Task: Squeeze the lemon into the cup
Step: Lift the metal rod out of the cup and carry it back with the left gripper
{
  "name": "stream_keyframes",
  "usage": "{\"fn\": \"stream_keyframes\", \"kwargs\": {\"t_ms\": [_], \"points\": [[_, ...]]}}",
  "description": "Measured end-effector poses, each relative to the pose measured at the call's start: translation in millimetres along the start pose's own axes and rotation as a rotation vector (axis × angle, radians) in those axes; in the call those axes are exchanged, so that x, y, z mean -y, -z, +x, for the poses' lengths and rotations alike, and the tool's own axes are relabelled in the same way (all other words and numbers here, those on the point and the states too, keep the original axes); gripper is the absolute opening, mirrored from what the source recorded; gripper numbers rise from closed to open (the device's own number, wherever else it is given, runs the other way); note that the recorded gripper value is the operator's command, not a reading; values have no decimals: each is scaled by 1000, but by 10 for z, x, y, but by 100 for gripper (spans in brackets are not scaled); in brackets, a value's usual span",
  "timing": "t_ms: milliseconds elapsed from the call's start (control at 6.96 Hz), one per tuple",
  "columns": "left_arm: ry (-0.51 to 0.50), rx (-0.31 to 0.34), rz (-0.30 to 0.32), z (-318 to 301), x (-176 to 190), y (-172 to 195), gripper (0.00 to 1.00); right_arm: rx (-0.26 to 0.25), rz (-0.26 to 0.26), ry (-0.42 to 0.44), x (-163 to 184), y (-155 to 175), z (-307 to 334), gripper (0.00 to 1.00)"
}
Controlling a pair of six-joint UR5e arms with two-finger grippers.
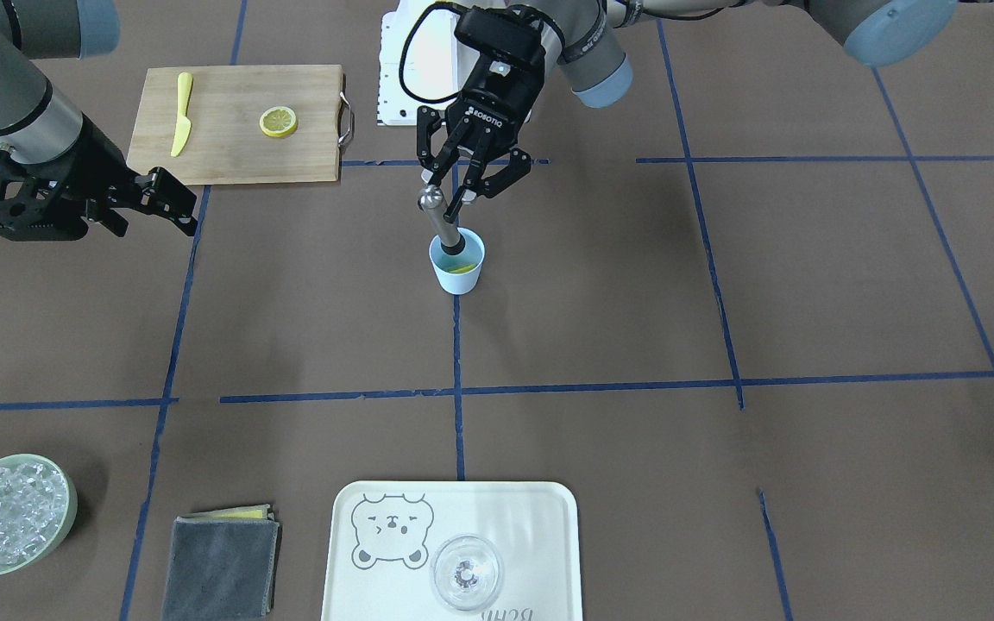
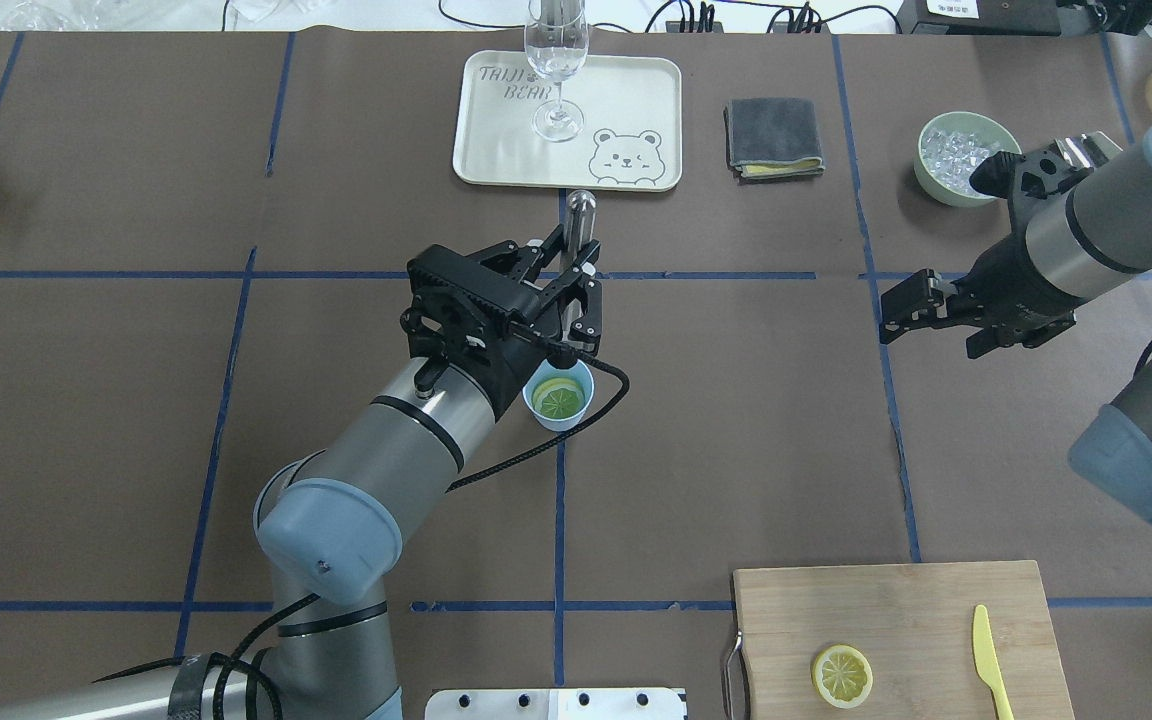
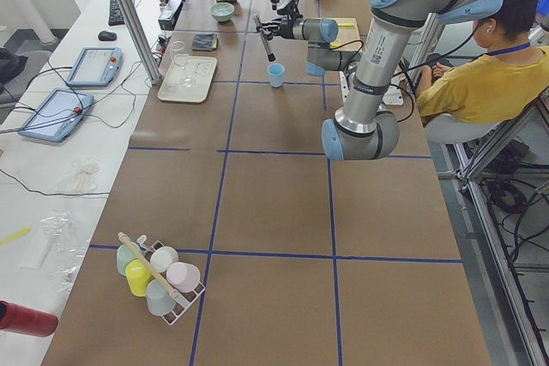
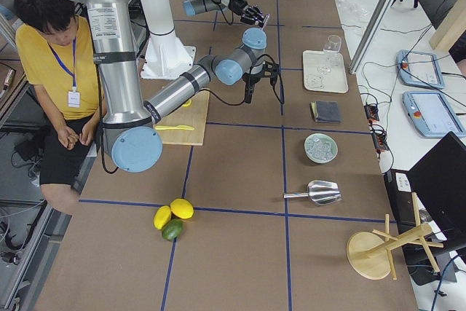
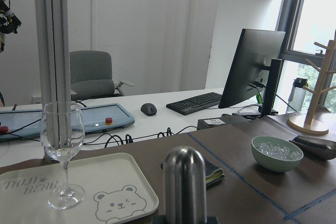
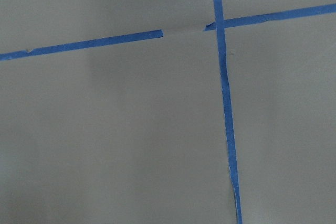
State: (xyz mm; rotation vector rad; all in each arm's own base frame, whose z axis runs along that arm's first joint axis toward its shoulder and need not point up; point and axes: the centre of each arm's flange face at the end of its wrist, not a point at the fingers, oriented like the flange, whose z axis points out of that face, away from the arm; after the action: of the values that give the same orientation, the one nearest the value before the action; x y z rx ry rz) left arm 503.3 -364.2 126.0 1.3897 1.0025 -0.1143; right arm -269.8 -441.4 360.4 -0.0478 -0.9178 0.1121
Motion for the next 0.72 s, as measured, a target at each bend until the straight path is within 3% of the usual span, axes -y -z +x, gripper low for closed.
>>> {"fn": "stream_keyframes", "kwargs": {"t_ms": [144, 431, 574, 718], "points": [[-31, 4, -19, -162, 186, -89, 0, 0, 0, 0, -3, 2, 3, 100], [-56, -106, -103, -737, 612, -247, 0, 1, 2, -2, -2, 12, 5, 100], [-73, -123, -170, -1033, 652, -230, 0, 1, 2, -2, 1, 13, 4, 100], [-103, -115, -308, -1297, 634, -240, 0, 0, 2, -2, 6, 6, 6, 100]]}}
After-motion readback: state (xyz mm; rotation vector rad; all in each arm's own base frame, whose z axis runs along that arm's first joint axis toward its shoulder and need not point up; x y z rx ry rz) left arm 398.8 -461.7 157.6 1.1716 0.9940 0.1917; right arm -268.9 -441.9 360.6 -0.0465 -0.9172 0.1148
